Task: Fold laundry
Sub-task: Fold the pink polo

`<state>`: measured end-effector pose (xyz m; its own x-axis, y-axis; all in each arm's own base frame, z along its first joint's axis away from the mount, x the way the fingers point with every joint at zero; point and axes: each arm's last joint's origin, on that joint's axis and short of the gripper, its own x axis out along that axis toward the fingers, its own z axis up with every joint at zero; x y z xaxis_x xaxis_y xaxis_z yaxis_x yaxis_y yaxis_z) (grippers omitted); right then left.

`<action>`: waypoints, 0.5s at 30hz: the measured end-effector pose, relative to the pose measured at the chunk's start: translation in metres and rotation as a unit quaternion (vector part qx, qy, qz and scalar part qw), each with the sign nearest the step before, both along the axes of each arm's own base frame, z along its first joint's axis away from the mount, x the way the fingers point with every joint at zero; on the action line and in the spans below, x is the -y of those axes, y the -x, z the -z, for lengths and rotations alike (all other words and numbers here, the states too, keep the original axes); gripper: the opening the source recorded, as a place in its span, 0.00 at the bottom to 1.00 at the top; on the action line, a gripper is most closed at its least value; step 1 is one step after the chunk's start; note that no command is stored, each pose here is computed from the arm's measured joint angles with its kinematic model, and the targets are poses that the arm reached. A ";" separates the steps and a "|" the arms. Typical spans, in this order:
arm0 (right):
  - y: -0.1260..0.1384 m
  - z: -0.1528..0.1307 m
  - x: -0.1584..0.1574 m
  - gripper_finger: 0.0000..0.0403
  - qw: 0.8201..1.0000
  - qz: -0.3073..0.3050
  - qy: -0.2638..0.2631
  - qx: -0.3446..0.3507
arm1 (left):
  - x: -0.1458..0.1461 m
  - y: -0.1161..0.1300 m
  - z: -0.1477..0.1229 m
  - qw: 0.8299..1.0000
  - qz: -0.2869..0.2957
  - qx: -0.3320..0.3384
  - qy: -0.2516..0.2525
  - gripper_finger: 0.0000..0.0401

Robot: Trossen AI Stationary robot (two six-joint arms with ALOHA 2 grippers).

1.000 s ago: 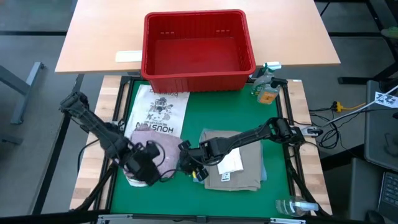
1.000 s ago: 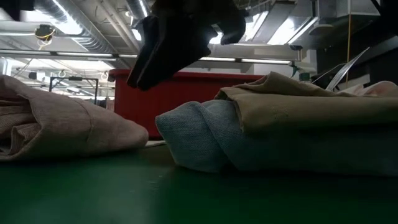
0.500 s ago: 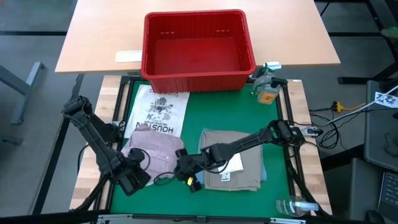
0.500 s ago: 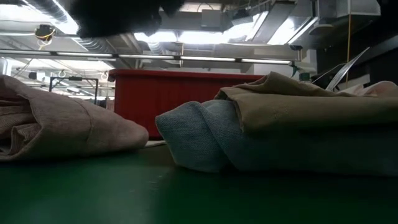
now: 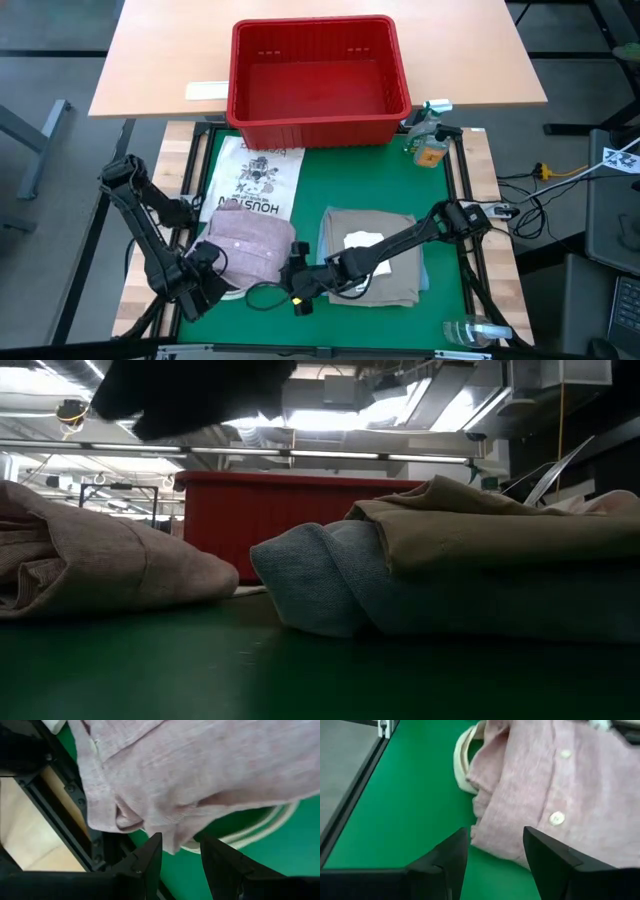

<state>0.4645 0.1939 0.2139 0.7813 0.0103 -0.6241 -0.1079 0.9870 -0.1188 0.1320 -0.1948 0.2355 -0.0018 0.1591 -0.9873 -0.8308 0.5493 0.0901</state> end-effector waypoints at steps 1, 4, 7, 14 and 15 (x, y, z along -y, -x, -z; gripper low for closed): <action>-0.001 0.004 0.000 0.48 1.000 0.004 -0.006 -0.004 | -0.001 0.001 0.002 1.000 0.001 -0.003 -0.004 0.32; -0.003 0.016 -0.002 0.48 1.000 0.017 -0.018 -0.015 | -0.003 0.003 0.007 1.000 0.009 -0.010 -0.013 0.32; -0.008 0.029 -0.004 0.48 0.999 0.025 -0.030 -0.016 | -0.005 0.005 0.014 1.000 0.011 -0.014 -0.019 0.32; -0.017 0.052 -0.008 0.48 0.998 0.029 -0.048 0.004 | -0.005 0.005 0.026 0.999 0.037 -0.016 -0.002 0.32; -0.018 0.053 -0.008 0.48 0.998 0.030 -0.048 0.006 | -0.005 0.006 0.027 0.999 0.036 -0.021 -0.002 0.32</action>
<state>0.4826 0.2021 0.1612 0.7900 0.0224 -0.6127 -0.0472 0.9986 -0.0243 0.1262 -0.1896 0.2085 -0.0316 0.1647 -0.9858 -0.7850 0.6064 0.1265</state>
